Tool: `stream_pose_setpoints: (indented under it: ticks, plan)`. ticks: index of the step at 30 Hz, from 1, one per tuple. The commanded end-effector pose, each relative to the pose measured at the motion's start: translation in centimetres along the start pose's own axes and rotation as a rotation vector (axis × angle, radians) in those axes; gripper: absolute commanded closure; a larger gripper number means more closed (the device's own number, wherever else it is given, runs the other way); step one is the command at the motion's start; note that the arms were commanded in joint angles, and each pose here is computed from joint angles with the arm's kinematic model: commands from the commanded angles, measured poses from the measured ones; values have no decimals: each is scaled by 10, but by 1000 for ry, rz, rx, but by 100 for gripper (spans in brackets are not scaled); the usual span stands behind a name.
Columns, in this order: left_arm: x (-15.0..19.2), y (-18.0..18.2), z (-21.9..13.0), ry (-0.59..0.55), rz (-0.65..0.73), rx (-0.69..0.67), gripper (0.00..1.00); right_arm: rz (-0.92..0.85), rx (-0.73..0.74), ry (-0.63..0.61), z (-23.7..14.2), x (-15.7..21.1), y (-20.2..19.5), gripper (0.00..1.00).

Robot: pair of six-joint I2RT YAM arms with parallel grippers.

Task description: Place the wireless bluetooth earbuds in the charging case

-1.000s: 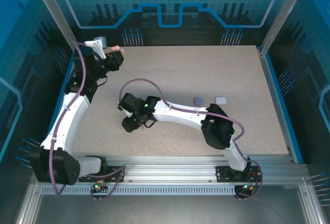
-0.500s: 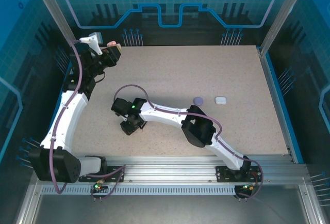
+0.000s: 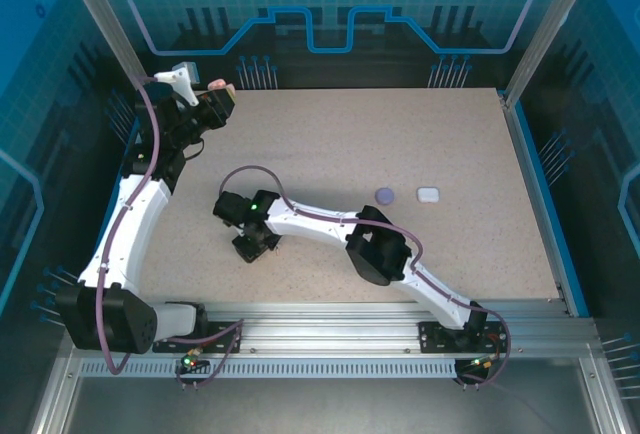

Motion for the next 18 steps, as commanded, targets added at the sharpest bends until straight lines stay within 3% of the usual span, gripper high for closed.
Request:
stream_pose_setpoints:
  ticks: [1, 18]
  plan:
    - [-14, -3, -3, -44, 9, 21, 100, 5, 23, 41, 6, 8, 4, 61]
    - [-11, -4, -5, -49, 9, 26, 100, 32, 100, 65, 16, 11, 5, 67]
Point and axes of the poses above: each hand's point on the last joint's axis, 136 mm out from that joint toward the fingers, its own z axis out along the fingers, its own y axis along the line the jaws close on, x = y × z, the point moved 7 cm from there along -z, back along the fingers, and after that the axes turned 8 degrees about z, right-handed, at the moved point
